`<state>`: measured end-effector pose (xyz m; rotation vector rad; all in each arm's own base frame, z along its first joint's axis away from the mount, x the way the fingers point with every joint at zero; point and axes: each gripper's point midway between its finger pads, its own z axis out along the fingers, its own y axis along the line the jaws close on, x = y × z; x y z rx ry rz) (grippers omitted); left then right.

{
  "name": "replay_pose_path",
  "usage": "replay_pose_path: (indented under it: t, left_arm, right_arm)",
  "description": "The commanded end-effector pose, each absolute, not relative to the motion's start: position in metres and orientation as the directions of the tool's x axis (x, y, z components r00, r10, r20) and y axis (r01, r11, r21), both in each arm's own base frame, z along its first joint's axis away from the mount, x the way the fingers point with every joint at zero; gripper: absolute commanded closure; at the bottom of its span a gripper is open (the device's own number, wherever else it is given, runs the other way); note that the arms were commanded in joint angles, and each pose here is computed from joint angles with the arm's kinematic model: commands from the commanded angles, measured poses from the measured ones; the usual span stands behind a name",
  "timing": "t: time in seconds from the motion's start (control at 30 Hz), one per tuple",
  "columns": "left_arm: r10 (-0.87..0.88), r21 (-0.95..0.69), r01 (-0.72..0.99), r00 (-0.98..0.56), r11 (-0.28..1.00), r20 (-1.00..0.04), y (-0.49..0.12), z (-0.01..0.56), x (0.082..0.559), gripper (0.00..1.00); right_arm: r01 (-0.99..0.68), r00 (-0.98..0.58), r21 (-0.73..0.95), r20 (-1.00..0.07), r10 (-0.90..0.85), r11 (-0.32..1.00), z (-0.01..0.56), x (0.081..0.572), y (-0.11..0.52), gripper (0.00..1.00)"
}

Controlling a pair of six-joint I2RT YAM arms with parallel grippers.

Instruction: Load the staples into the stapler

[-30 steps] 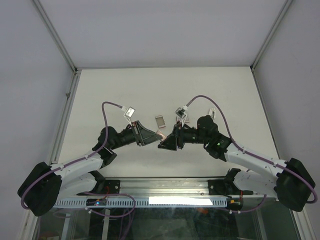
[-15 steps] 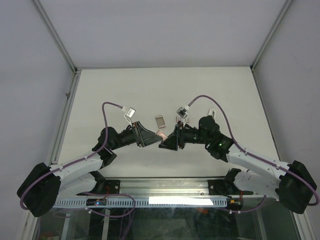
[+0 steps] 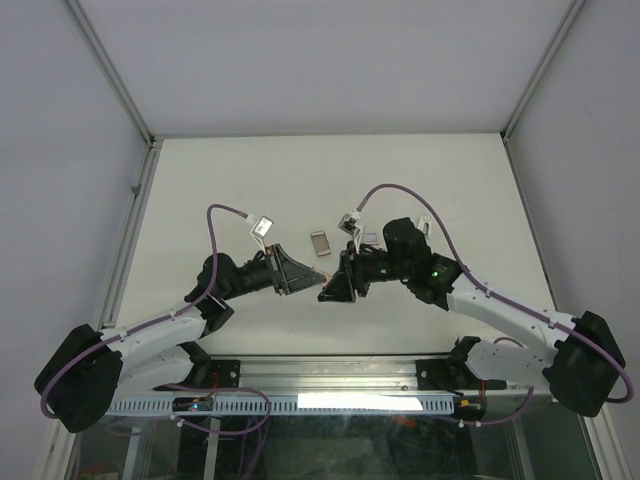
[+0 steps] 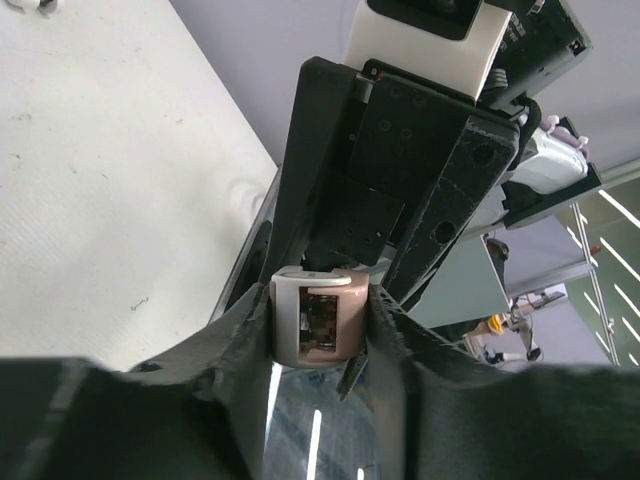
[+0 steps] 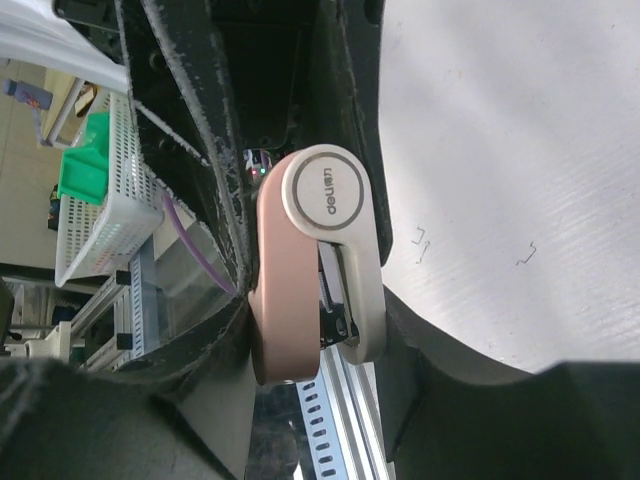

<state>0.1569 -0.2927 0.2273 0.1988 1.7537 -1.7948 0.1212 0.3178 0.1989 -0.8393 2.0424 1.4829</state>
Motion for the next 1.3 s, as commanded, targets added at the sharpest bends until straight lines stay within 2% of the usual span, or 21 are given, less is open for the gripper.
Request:
replay_pose_path:
  t: [0.0,0.03,0.07,0.13,0.17,0.23,0.3,0.5,0.57,0.77,0.9,0.93,1.03,1.07,1.13,1.17,1.27]
  left_arm:
    - [-0.323,-0.829,0.558,-0.778,0.041,-0.539,-0.293,0.238,0.156,0.71]
    - [-0.325,-0.828,0.560,-0.776,0.041,-0.541,-0.293,0.238,0.156,0.77]
    - [-0.330,-0.827,0.561,-0.774,0.040,-0.541,-0.292,0.239,0.156,0.81]
    - [-0.356,-0.826,0.562,-0.764,0.042,-0.538,-0.290,0.242,0.158,0.87]
    - [-0.373,-0.824,0.566,-0.757,0.038,-0.537,-0.289,0.245,0.159,0.89]
    - [-0.403,-0.818,0.575,-0.743,0.027,-0.535,-0.286,0.250,0.160,0.92]
    - [-0.423,-0.811,0.584,-0.734,0.007,-0.532,-0.284,0.256,0.160,0.94]
    - [-0.433,-0.806,0.592,-0.729,-0.009,-0.530,-0.283,0.260,0.159,0.94]
    - [-0.430,-0.805,0.594,-0.729,-0.011,-0.532,-0.283,0.261,0.158,0.94]
    - [-0.425,-0.807,0.590,-0.734,-0.013,-0.530,-0.283,0.259,0.156,0.95]
    - [-0.429,-0.807,0.591,-0.732,-0.014,-0.529,-0.282,0.260,0.156,0.95]
    - [-0.432,-0.805,0.593,-0.731,-0.017,-0.529,-0.282,0.262,0.156,0.95]
    - [-0.439,-0.805,0.593,-0.727,-0.016,-0.528,-0.282,0.263,0.157,0.95]
    - [-0.439,-0.804,0.594,-0.726,-0.015,-0.529,-0.282,0.263,0.158,0.95]
    - [-0.441,-0.804,0.594,-0.726,-0.014,-0.528,-0.282,0.264,0.158,0.95]
    - [-0.440,-0.805,0.593,-0.726,-0.013,-0.528,-0.282,0.263,0.158,0.95]
    - [-0.439,-0.807,0.590,-0.728,-0.009,-0.527,-0.281,0.262,0.158,0.94]
  right_arm:
    - [-0.772,-0.635,0.622,-0.738,-0.228,0.134,0.221,0.116,0.322,1.00]
    - [-0.770,-0.638,0.620,-0.736,-0.229,0.153,0.220,0.118,0.322,1.00]
    - [-0.769,-0.639,0.616,-0.738,-0.219,0.171,0.220,0.121,0.322,0.85]
    - [-0.762,-0.646,0.615,-0.745,-0.168,0.201,0.224,0.128,0.320,0.46]
    - [-0.757,-0.648,0.619,-0.751,-0.127,0.207,0.228,0.132,0.320,0.31]
    - [-0.744,-0.656,0.638,-0.754,-0.034,0.198,0.238,0.136,0.320,0.14]
    - [-0.719,-0.675,0.676,-0.734,0.068,0.162,0.249,0.137,0.320,0.09]
    - [-0.662,-0.718,0.748,-0.650,0.247,0.041,0.265,0.135,0.315,0.07]
    - [-0.644,-0.732,0.764,-0.630,0.259,0.038,0.264,0.136,0.316,0.10]
    - [-0.623,-0.756,0.782,-0.603,0.256,0.003,0.263,0.134,0.318,0.29]
    - [-0.612,-0.772,0.791,-0.596,0.221,-0.009,0.260,0.131,0.322,0.50]
    - [-0.612,-0.775,0.790,-0.598,0.206,-0.009,0.257,0.130,0.323,0.53]
    - [-0.614,-0.781,0.790,-0.605,0.153,-0.009,0.250,0.125,0.326,0.51]
    - [-0.609,-0.785,0.793,-0.602,0.147,-0.007,0.247,0.125,0.326,0.57]
    - [-0.604,-0.789,0.797,-0.597,0.145,-0.002,0.244,0.125,0.326,0.97]
    - [-0.605,-0.787,0.796,-0.598,0.149,0.001,0.244,0.126,0.326,1.00]
    - [-0.618,-0.775,0.787,-0.609,0.167,0.003,0.246,0.127,0.324,1.00]
